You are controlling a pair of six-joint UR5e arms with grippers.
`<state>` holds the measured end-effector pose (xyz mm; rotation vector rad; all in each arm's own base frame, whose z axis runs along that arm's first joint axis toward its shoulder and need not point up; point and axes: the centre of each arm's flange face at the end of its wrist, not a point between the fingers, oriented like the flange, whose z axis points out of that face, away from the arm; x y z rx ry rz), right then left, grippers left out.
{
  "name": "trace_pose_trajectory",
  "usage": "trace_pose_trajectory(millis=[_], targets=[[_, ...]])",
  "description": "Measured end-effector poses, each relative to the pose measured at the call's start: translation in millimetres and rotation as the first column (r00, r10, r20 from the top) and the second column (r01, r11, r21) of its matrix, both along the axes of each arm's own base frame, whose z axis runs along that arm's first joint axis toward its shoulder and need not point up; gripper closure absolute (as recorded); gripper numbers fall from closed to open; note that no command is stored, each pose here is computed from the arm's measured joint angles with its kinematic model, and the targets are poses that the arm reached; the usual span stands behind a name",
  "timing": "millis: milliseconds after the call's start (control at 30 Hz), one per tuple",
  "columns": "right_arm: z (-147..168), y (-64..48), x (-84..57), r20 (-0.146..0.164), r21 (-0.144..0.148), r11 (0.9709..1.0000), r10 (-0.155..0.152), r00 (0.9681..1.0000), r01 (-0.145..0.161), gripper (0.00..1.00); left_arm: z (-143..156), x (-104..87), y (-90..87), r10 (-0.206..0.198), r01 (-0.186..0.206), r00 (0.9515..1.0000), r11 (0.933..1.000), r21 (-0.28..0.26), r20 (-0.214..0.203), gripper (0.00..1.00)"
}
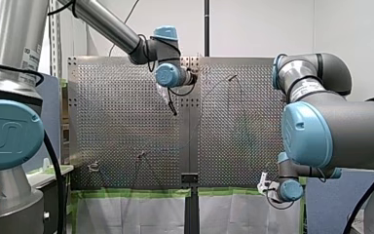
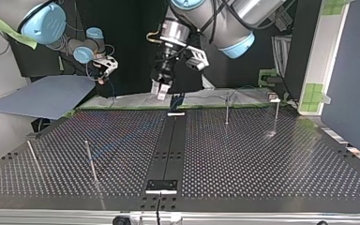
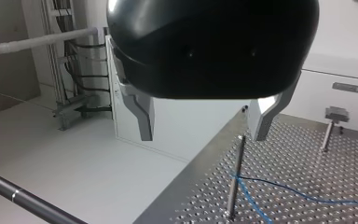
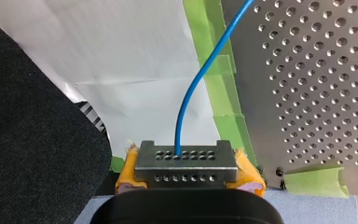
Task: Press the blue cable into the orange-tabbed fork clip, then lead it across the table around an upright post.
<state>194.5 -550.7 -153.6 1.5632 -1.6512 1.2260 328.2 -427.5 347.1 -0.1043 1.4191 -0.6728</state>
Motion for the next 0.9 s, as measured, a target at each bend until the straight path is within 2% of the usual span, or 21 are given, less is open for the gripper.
trace_pose_trajectory(millis=[900], targets=[[0.6, 0.6, 2.6, -0.008, 0.001, 1.0000, 0.007, 0.9999, -0.006, 1.00, -92.3, -41.3, 37.8, 0.000, 0.000, 1.0000, 1.0000, 0.002, 0.000, 0.00]])
